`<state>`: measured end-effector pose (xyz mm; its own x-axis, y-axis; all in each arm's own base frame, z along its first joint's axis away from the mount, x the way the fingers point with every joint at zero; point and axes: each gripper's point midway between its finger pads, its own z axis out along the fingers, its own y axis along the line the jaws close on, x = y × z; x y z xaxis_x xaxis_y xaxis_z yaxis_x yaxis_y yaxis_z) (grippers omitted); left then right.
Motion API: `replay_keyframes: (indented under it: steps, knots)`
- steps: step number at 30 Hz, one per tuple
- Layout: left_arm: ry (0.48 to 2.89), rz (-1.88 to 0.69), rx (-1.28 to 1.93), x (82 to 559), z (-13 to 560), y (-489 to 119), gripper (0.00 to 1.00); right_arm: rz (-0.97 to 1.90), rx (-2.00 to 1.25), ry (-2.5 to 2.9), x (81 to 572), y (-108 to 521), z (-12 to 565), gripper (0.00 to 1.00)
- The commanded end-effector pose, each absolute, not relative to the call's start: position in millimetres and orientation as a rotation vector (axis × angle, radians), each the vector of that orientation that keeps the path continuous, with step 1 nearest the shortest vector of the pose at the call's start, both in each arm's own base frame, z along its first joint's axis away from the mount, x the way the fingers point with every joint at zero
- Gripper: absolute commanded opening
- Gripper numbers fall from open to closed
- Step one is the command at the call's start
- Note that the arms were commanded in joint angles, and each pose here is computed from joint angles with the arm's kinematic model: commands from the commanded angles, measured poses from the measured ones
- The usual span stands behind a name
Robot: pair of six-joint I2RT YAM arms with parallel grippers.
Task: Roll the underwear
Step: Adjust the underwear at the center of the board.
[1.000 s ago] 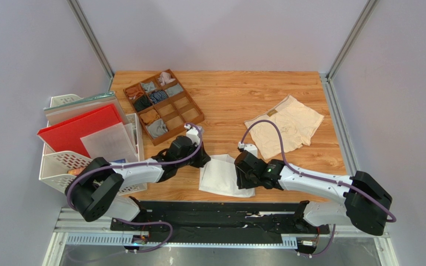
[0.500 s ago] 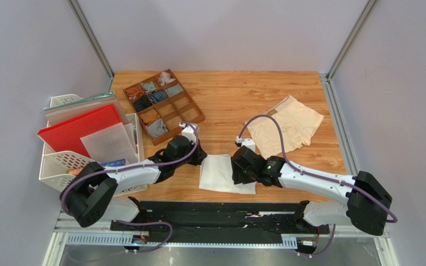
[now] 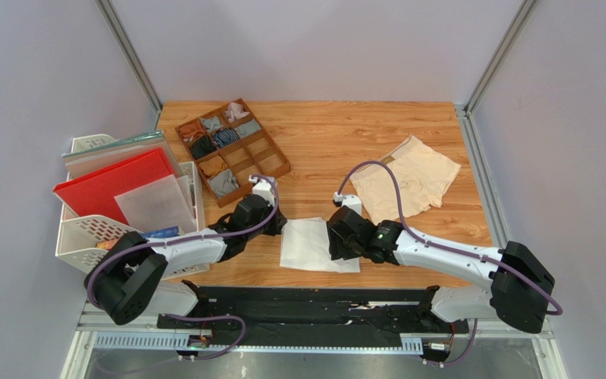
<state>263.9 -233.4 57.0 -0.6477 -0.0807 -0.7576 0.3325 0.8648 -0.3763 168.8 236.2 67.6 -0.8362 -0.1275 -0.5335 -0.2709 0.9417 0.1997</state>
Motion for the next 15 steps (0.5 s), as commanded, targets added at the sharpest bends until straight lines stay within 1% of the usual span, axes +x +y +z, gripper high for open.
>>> replay_keyframes:
  steps: [1,8,9,14,15]
  knots:
    - [2.159,-0.605,0.174,270,61,-228,0.00,0.326,-0.248,2.514,187,238,72,0.51]
    - [2.183,-0.571,0.166,271,53,-222,0.00,0.342,-0.203,2.451,229,235,78,0.48]
    - [2.186,-0.569,0.165,271,52,-222,0.00,0.339,-0.215,2.432,236,237,82,0.46]
    - [2.209,-0.549,0.153,270,46,-219,0.00,0.390,-0.260,2.397,262,257,81,0.42]
    - [2.211,-0.545,0.151,270,45,-218,0.00,0.378,-0.280,2.407,264,260,73,0.41]
